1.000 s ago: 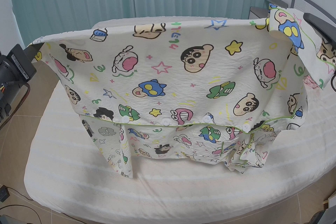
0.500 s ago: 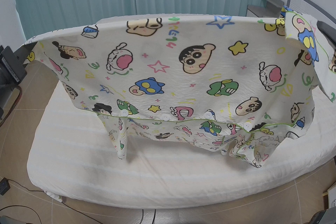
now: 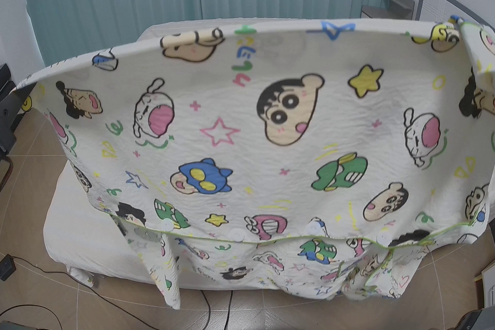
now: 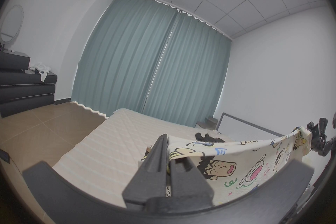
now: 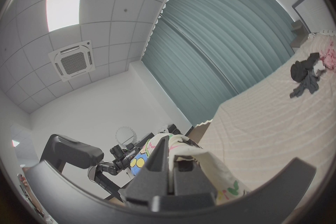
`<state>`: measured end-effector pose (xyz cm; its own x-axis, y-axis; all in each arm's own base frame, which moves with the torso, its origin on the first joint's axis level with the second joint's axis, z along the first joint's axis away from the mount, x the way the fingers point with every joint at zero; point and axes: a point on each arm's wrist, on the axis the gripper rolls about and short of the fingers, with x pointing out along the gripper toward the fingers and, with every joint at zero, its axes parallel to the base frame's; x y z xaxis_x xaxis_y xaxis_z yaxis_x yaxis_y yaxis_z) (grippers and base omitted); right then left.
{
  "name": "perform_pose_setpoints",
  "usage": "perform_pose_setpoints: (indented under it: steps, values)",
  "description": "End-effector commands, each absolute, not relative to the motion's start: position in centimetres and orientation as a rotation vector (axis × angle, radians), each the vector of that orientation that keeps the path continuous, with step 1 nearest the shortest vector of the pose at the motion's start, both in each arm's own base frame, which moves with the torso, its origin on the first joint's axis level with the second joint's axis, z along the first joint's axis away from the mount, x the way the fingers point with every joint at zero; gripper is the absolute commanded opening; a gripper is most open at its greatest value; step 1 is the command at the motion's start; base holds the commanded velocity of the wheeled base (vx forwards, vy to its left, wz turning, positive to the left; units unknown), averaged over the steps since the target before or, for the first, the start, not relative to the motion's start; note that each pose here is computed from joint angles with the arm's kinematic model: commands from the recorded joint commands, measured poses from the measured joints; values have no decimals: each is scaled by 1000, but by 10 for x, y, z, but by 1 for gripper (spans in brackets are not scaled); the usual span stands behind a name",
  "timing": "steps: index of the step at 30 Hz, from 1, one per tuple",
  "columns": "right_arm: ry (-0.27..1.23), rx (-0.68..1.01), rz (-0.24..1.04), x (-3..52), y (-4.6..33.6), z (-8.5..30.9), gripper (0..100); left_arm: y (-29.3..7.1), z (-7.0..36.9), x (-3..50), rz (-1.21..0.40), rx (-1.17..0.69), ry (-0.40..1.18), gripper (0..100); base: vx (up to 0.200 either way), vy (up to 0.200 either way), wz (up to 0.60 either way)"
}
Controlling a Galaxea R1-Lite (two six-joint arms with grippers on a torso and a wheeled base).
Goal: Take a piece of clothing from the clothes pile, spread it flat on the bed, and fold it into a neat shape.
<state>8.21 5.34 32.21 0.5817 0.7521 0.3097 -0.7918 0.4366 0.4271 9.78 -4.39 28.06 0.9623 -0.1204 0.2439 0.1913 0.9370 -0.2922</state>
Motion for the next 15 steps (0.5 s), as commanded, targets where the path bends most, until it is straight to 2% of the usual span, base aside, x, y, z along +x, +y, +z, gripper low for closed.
perform_pose_setpoints:
  steps: [1, 11, 15]
  values:
    - [-18, 573, 952, 77, 51, 312, 0, -35, 278, 81, -168, -318, -218, 0, 0, 0, 0]
    - [123, 571, 896, 90, 56, 279, 0, -38, 240, 86, -170, -253, -74, 0, 0, 0, 0]
    - [185, 566, 825, 105, 57, 263, 0, -43, 229, 95, -162, -228, -14, 0, 0, 0, 0]
